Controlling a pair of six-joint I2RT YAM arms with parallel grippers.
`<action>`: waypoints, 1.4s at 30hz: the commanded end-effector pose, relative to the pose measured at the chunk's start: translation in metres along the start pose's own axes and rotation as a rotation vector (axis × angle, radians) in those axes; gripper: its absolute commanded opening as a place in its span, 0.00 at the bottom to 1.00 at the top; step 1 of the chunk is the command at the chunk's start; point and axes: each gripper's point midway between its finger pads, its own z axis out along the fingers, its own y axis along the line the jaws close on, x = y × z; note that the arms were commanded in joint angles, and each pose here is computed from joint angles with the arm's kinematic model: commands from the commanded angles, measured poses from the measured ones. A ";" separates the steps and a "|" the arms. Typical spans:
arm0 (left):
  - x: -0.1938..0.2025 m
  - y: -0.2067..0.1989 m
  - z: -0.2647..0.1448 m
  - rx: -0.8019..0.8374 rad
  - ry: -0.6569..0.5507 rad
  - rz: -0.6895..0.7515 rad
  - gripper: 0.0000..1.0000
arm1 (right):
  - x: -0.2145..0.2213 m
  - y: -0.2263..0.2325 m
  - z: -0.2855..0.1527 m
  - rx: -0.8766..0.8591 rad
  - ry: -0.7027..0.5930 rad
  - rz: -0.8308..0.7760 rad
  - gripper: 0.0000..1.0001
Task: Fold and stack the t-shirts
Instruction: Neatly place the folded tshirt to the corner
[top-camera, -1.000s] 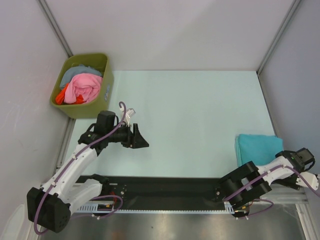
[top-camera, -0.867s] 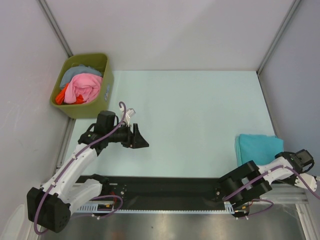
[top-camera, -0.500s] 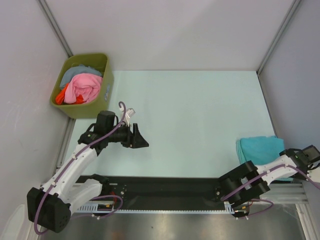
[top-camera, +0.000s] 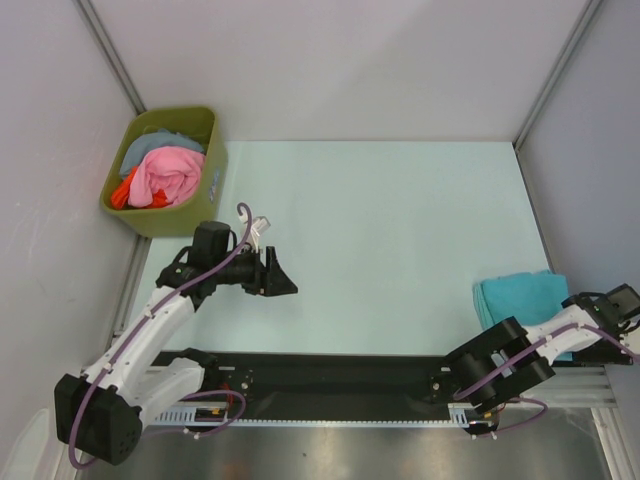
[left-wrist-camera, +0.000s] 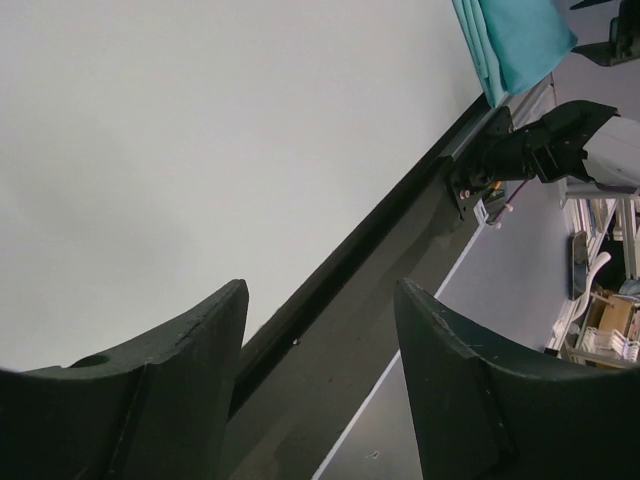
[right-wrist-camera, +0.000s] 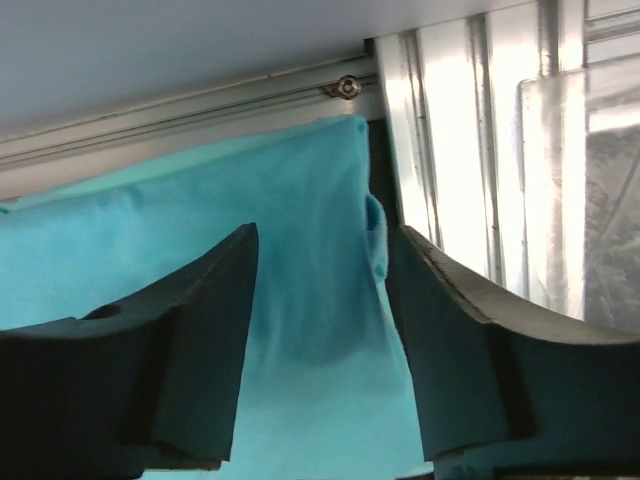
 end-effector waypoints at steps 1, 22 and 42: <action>-0.014 -0.005 -0.003 0.014 -0.038 0.044 0.66 | -0.027 0.000 -0.012 0.046 -0.041 0.037 0.62; -0.017 0.002 0.000 0.019 -0.040 0.005 0.66 | 0.103 0.038 -0.104 -0.078 0.328 -0.106 0.28; -0.022 -0.001 -0.008 -0.008 -0.054 -0.013 0.66 | 0.065 0.019 -0.072 0.203 0.110 -0.209 0.12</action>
